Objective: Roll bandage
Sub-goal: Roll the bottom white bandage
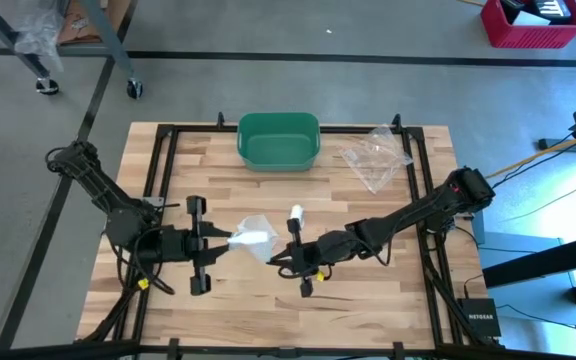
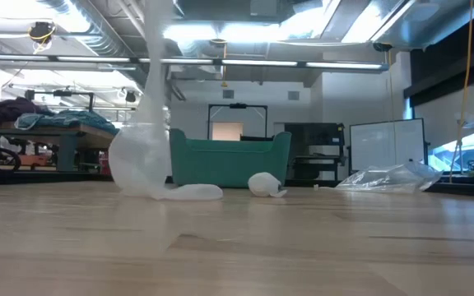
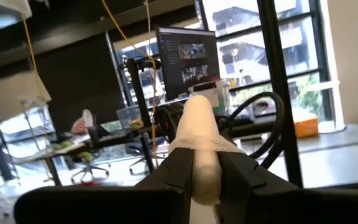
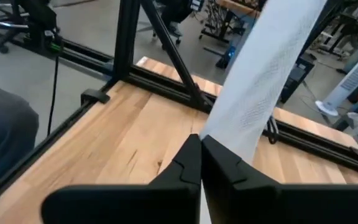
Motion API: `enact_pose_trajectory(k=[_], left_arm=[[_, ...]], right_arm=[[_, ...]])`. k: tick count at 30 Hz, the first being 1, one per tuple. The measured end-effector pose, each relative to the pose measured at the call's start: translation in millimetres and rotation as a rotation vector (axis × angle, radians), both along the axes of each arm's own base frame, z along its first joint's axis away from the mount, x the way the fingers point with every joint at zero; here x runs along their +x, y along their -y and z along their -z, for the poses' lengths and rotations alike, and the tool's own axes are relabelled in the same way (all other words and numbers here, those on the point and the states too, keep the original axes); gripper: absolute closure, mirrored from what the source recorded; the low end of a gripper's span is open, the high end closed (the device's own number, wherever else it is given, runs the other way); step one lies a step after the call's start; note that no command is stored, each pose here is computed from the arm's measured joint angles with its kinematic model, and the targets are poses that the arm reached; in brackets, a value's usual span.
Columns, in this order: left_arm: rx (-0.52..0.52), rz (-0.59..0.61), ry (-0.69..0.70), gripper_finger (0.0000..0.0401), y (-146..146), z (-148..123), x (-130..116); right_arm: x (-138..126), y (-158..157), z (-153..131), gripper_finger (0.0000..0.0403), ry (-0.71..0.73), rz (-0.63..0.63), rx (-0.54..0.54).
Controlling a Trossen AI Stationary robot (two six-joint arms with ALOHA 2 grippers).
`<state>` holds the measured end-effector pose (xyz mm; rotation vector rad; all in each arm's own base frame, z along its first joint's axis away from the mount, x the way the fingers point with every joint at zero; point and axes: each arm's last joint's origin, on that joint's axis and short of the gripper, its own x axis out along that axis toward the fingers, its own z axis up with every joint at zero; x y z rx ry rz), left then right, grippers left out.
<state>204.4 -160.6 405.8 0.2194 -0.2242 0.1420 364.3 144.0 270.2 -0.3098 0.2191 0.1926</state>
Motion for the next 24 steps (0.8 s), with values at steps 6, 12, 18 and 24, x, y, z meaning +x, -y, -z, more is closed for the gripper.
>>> enact_pose_trajectory(k=[6,12,18,24], left_arm=[[0.027,-0.018,-0.020,0.0356,-3.0,2.1,3.4],[0.019,-0.004,0.007,0.0356,-4.7,-5.0,-5.3],[0.020,-0.020,0.005,0.0356,-8.9,-5.7,-4.1],[0.028,-0.037,0.000,0.0356,-11.9,-5.3,-1.7]], right_arm=[[0.1,-0.1,-0.4,0.0380,-0.004,0.017,0.055],[-11.4,9.5,-14.0,0.0315,-0.180,0.220,0.108],[-13.8,10.5,-30.4,0.0227,-0.164,0.228,0.164],[12.5,10.2,6.8,0.0177,0.001,0.190,0.166]])
